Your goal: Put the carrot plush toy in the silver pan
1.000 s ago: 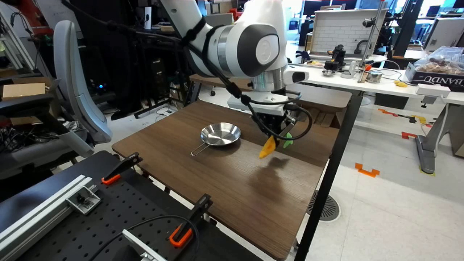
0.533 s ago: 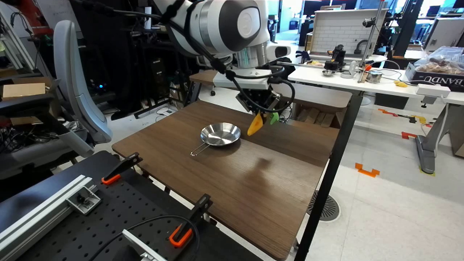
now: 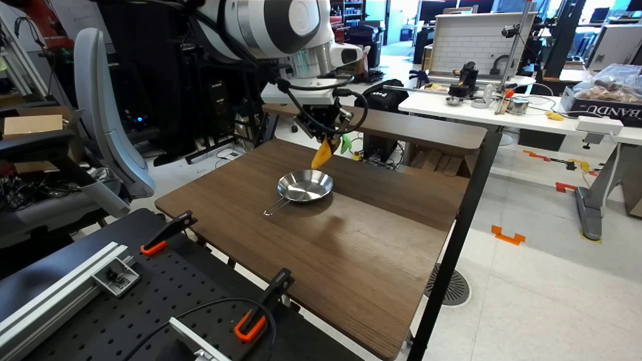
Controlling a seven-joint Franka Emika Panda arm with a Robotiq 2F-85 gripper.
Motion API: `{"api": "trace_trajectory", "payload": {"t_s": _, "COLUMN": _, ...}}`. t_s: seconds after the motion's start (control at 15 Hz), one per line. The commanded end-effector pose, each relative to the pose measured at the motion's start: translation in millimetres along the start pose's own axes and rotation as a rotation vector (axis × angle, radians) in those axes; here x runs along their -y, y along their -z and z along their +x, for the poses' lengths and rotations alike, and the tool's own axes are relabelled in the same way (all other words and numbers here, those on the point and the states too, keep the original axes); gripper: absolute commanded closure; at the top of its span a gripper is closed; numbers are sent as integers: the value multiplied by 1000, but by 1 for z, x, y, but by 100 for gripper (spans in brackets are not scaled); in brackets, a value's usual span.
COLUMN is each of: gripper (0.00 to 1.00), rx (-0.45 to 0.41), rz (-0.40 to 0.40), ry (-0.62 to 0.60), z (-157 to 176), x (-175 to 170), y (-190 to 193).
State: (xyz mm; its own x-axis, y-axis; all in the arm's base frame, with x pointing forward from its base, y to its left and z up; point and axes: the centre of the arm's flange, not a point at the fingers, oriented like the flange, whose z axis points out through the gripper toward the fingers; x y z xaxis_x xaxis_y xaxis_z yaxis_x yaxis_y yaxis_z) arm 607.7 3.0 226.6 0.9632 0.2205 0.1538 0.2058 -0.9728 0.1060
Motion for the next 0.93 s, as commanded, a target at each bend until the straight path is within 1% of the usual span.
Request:
{"api": "trace_trajectory", "payload": {"t_s": 0.0, "gripper": 97, "rx": 8, "rz": 12, "ry": 28, "z": -4, "x": 24, "y": 5}}
{"api": "trace_trajectory", "payload": {"t_s": 0.4, "gripper": 97, "rx": 29, "rz": 19, "ry": 64, "z": -5, "x": 51, "y": -4}}
{"api": "trace_trajectory", "payload": {"t_s": 0.73, "gripper": 97, "rx": 45, "rz": 22, "ry": 74, "z": -14, "x": 64, "y": -6}}
{"api": "trace_trajectory", "payload": {"t_s": 0.8, "gripper": 74, "rx": 49, "rz": 24, "ry": 68, "z": -15, "x": 65, "y": -6}}
{"api": "trace_trajectory", "payload": {"t_s": 0.87, "gripper": 61, "rx": 53, "rz": 21, "ry": 67, "z": -16, "x": 66, "y": -7}}
